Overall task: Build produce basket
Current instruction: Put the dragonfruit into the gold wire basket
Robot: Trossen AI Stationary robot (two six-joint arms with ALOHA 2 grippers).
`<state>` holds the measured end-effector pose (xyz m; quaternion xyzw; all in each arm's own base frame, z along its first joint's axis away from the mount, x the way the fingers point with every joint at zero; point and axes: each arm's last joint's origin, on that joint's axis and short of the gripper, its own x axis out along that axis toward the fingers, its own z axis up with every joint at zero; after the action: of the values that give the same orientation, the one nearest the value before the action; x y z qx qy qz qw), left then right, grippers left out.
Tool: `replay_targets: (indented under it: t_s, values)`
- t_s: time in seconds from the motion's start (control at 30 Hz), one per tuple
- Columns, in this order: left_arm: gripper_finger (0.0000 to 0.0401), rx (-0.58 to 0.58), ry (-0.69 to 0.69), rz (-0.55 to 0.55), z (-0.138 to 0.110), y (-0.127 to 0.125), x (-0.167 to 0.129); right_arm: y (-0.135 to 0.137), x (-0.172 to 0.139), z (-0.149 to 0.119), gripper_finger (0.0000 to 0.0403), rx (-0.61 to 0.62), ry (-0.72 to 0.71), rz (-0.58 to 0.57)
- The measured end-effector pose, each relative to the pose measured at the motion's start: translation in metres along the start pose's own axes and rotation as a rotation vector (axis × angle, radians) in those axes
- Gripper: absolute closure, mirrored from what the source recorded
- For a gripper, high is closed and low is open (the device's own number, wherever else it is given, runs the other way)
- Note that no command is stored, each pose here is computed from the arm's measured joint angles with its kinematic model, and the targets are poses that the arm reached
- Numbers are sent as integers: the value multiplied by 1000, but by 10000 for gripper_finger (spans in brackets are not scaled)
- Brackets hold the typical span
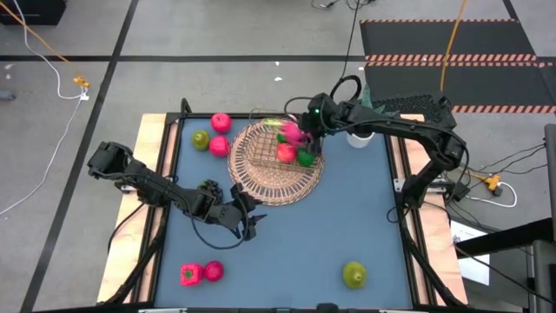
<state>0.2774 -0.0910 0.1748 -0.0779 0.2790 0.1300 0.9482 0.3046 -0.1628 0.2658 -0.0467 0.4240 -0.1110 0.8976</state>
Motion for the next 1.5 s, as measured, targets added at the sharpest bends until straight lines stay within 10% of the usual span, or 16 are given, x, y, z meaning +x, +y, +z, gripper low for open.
replay_targets:
  t_s: [0.43, 0.97, 1.5]
  values:
    - [183, 9, -8, 15, 0, 0, 0, -1, 0, -2, 51, 51, 42, -83]
    - [183, 38, -17, 35, 1, 2, 1, 14, -49, 13, 44, 150, -82, -148]
    - [183, 79, -2, 1, 1, 0, 0, 19, -20, -12, 43, 45, -42, -197]
